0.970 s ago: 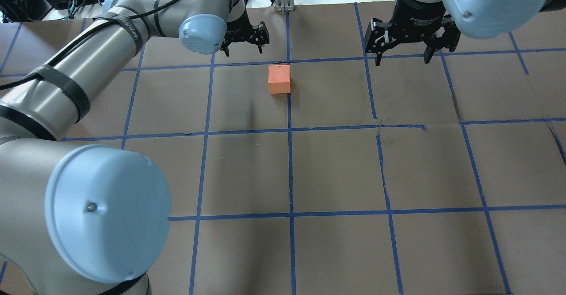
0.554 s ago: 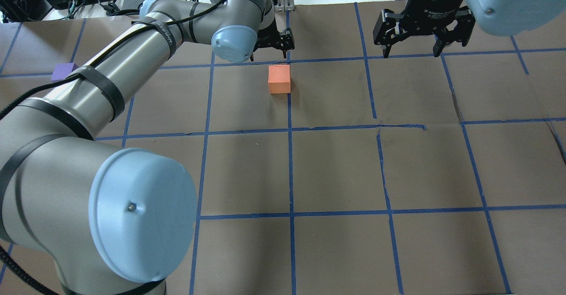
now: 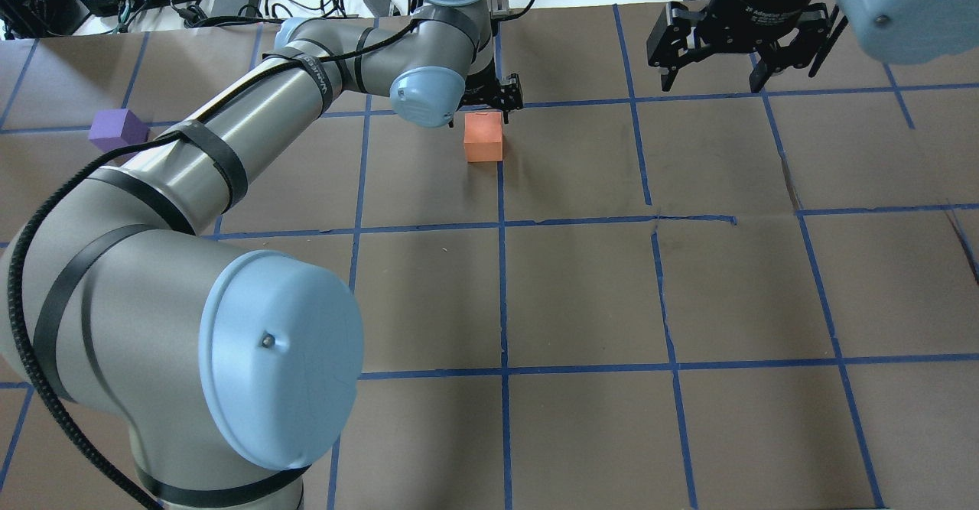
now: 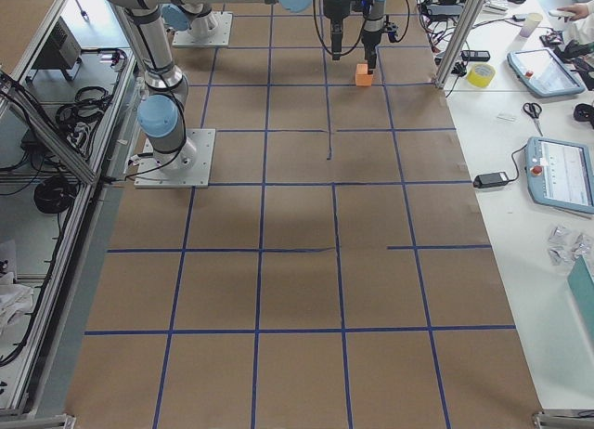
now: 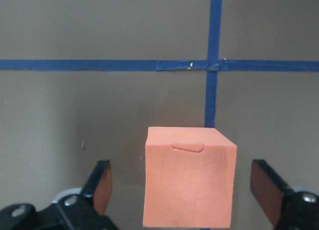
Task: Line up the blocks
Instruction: 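Lower the left gripper onto the orange cube and close it, then carry the orange cube with the left gripper toward the purple cube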
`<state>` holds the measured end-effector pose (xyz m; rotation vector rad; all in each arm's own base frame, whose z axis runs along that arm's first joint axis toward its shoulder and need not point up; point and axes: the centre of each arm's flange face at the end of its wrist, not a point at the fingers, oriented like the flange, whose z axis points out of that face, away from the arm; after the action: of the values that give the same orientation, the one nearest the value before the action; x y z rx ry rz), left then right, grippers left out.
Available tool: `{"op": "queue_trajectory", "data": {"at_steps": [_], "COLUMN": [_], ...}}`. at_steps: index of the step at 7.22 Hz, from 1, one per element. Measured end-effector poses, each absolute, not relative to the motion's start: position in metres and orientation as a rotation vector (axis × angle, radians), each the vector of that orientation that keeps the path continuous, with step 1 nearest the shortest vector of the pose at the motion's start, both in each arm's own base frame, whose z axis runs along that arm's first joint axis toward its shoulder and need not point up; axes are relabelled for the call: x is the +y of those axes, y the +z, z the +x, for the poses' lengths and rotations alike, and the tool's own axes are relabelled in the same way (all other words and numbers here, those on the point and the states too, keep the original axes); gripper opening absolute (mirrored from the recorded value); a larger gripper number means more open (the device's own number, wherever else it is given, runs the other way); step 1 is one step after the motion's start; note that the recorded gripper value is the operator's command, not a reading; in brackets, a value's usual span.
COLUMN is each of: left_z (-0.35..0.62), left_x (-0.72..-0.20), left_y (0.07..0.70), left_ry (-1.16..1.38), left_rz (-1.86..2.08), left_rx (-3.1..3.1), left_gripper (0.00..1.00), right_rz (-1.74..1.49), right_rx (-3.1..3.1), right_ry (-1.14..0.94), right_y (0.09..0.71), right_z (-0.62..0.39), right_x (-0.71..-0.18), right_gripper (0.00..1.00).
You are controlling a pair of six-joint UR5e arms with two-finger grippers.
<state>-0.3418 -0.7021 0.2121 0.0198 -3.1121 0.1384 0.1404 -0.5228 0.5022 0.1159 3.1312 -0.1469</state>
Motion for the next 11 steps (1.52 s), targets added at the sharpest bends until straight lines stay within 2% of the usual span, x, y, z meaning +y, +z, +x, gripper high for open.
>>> {"op": "queue_trajectory", "data": {"at_steps": [1,2,3,4,5,9,11], "left_z": [-0.342,-0.342,-0.342,-0.342,-0.343,-0.329,-0.26], "left_x": [-0.702,-0.701,-0.701,-0.701,-0.701,-0.702,-0.711], "left_y": [0.199,0.19,0.186,0.185,0.187,0.221,0.254], "left_ry": [0.11,0.092,0.084,0.082,0.086,0.153,0.205], "left_rz": [0.018,0.018,0.023,0.031,0.035,0.049,0.135], "left_rx": [-3.119,-3.123,-3.124,-3.124,-3.123,-3.122,-3.165], "left_gripper": [1.0,0.84,0.55,0.09,0.0,0.0,0.0], "right_rz": [0.115,0.114,0.111,0.096,0.07,0.035,-0.005], "right_rx": [3.133,3.136,3.139,3.141,3.144,3.147,3.146], "right_ry": [-0.125,-0.089,-0.058,-0.039,-0.021,0.008,0.001], "right_y": [0.504,0.505,0.505,0.504,0.5,0.491,0.493], "right_z": [0.14,0.14,0.14,0.14,0.14,0.139,0.14], "right_x": [-0.515,-0.507,-0.501,-0.498,-0.495,-0.486,-0.485], "right_gripper": [1.0,1.0,1.0,1.0,1.0,1.0,1.0]}}
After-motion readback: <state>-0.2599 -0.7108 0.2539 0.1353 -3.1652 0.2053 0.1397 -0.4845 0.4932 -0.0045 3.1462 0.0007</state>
